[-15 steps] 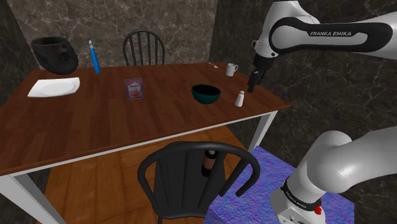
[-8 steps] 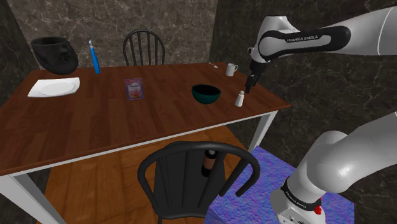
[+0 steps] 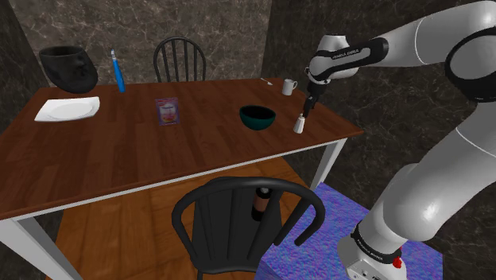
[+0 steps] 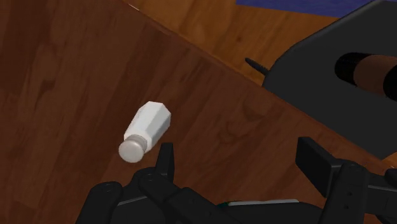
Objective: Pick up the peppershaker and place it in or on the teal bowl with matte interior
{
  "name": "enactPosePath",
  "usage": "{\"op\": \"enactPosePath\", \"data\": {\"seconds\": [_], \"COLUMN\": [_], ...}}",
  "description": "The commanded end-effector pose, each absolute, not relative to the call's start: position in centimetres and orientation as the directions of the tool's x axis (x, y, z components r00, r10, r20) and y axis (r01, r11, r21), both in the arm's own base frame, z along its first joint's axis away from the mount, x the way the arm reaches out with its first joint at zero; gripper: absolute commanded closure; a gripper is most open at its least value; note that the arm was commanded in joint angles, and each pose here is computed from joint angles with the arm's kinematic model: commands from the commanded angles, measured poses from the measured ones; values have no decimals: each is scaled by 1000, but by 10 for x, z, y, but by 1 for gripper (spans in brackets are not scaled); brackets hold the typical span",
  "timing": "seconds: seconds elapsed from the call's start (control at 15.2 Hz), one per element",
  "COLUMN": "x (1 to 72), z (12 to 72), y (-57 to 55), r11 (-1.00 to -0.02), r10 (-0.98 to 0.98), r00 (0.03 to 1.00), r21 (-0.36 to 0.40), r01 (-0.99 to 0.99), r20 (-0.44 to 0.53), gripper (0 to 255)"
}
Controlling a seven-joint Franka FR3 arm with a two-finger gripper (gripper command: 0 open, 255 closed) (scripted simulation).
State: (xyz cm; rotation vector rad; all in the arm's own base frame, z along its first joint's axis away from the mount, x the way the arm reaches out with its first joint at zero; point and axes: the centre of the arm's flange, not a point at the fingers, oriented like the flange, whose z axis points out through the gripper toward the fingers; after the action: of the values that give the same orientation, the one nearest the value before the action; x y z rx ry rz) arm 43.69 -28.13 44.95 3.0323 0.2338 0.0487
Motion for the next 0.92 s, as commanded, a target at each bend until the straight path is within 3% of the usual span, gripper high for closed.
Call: {"op": "enactPosePath", "data": {"seconds": [0.0,0.86], "x": [450,498], "z": [437,362], "y": [-300,-378], "r11": [-981,-974], "r10": [167,207], "r00": [986,978], "r21": [102,99], "r01": [164,204], "r20": [23,20], "gripper": [0,0]}}
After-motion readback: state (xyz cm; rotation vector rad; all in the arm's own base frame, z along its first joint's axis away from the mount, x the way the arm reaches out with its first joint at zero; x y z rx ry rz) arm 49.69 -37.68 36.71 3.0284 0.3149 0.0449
